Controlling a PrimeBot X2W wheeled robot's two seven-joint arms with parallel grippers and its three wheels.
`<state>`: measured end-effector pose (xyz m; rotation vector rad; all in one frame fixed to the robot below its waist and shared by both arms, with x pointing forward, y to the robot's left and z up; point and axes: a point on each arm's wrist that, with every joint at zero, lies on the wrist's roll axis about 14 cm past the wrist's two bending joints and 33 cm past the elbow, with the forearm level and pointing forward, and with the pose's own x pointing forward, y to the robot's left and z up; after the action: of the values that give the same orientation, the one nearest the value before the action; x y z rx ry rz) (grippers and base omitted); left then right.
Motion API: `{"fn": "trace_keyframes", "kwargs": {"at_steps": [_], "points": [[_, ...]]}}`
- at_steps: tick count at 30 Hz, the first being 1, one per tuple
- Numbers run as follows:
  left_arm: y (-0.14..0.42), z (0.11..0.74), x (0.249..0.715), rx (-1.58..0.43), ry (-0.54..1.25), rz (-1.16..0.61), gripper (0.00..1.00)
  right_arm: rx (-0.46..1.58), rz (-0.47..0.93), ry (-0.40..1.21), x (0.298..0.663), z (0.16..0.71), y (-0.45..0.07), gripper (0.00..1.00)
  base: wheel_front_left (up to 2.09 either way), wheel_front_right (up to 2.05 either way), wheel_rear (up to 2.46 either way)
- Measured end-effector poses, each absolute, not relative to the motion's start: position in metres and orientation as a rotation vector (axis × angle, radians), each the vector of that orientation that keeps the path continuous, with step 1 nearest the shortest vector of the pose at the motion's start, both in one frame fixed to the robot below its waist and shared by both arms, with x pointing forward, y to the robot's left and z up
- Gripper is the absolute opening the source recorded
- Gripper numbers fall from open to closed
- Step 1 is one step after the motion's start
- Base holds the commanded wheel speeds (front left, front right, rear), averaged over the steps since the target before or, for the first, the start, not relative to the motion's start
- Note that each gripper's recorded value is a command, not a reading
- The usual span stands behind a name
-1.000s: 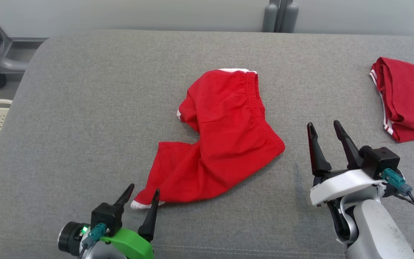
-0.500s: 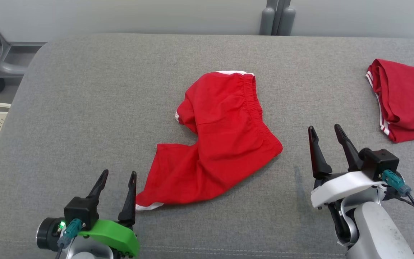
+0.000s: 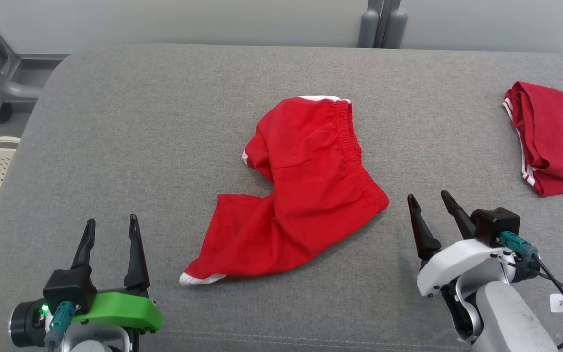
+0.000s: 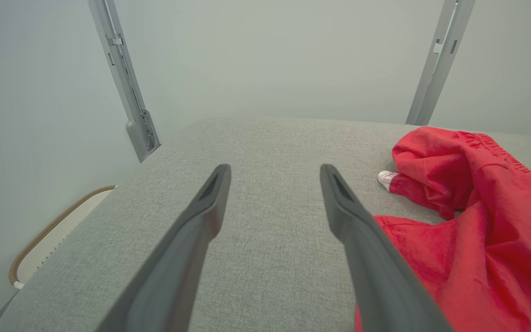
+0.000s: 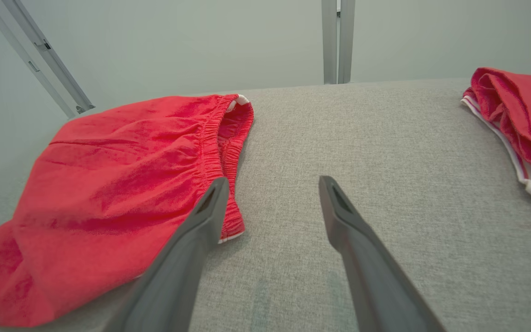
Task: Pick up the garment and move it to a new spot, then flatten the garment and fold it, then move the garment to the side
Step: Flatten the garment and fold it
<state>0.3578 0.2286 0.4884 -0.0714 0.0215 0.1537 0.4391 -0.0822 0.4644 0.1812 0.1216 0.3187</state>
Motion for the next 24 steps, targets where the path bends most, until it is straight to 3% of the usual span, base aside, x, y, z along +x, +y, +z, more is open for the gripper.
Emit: {"fn": "trace_keyframes", "kwargs": {"at_steps": [12, 24], "points": [[0.241, 0.491, 0.346, -0.085, -0.009, 0.212, 1.0, 0.088, 0.478, 0.244, 0.454, 0.453, -0.04, 1.0, 0.0, 0.0, 0.0], [0.246, 0.486, 0.34, -0.095, -0.003, 0.235, 1.0, 0.023, 0.538, 0.393, 0.467, 0.421, -0.021, 1.0, 0.0, 0.0, 0.0]]}}
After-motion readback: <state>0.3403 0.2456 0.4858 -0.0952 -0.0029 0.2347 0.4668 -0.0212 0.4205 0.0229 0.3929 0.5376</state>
